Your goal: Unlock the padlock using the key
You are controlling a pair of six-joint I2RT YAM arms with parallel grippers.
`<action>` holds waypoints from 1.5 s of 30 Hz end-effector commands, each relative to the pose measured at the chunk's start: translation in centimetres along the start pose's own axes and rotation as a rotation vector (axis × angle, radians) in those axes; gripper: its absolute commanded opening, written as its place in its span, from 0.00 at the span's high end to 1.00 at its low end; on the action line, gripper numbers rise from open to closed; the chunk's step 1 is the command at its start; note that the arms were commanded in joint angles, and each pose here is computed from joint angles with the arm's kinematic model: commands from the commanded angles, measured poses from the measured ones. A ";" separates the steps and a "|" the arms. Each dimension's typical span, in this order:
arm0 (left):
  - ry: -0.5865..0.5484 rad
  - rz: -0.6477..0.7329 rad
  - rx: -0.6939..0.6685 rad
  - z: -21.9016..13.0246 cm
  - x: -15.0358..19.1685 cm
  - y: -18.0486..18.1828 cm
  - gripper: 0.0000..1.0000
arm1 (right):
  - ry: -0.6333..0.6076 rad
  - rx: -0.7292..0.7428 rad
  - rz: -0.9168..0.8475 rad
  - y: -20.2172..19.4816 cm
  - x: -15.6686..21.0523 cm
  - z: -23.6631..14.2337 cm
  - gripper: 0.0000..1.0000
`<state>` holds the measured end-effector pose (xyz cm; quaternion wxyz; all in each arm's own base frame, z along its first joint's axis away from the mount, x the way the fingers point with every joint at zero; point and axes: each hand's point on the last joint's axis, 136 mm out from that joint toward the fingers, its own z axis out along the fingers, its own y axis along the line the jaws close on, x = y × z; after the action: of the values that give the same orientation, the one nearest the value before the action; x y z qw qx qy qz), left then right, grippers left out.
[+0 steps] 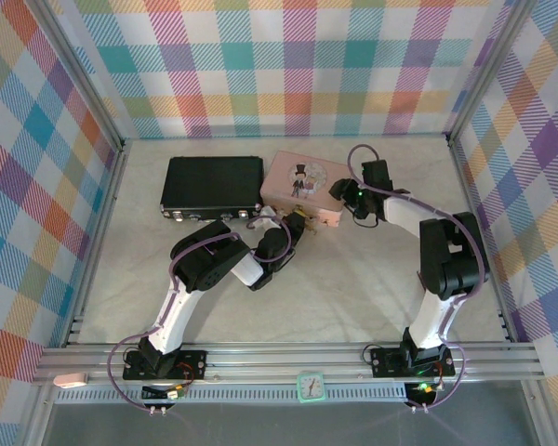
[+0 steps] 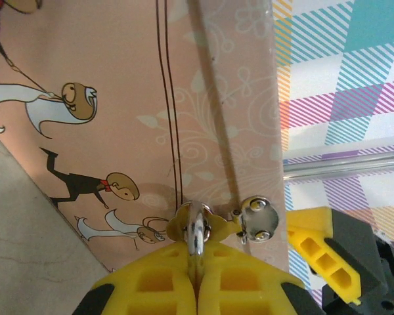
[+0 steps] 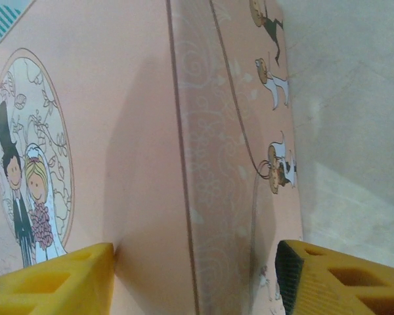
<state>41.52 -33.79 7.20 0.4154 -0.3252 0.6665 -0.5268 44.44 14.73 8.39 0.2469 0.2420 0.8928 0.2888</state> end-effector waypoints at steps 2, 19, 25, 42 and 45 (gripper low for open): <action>-0.143 -0.036 -0.022 -0.6 -3.5 0.6 1.00 | -0.033 0.183 0.119 -6.8 1.2 -1.2 0.40; 0.074 -0.007 0.115 1.5 1.2 -4.1 1.00 | -0.052 0.182 0.115 -7.1 2.4 -4.6 0.44; 0.329 0.031 0.126 2.0 6.1 -4.0 1.00 | -0.074 0.227 0.032 -7.7 3.1 -8.1 0.44; 0.481 0.111 0.039 0.1 6.3 -0.8 0.82 | -0.173 0.240 -0.123 -6.6 -0.5 -12.1 0.17; 0.456 0.121 0.023 -0.1 5.7 -0.7 0.66 | -0.185 0.210 -0.121 -6.1 -1.4 -11.5 0.17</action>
<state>38.86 -39.60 5.95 0.2773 -0.1518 0.7531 -0.5770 35.60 4.84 11.72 0.2964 0.2562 0.9088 0.1436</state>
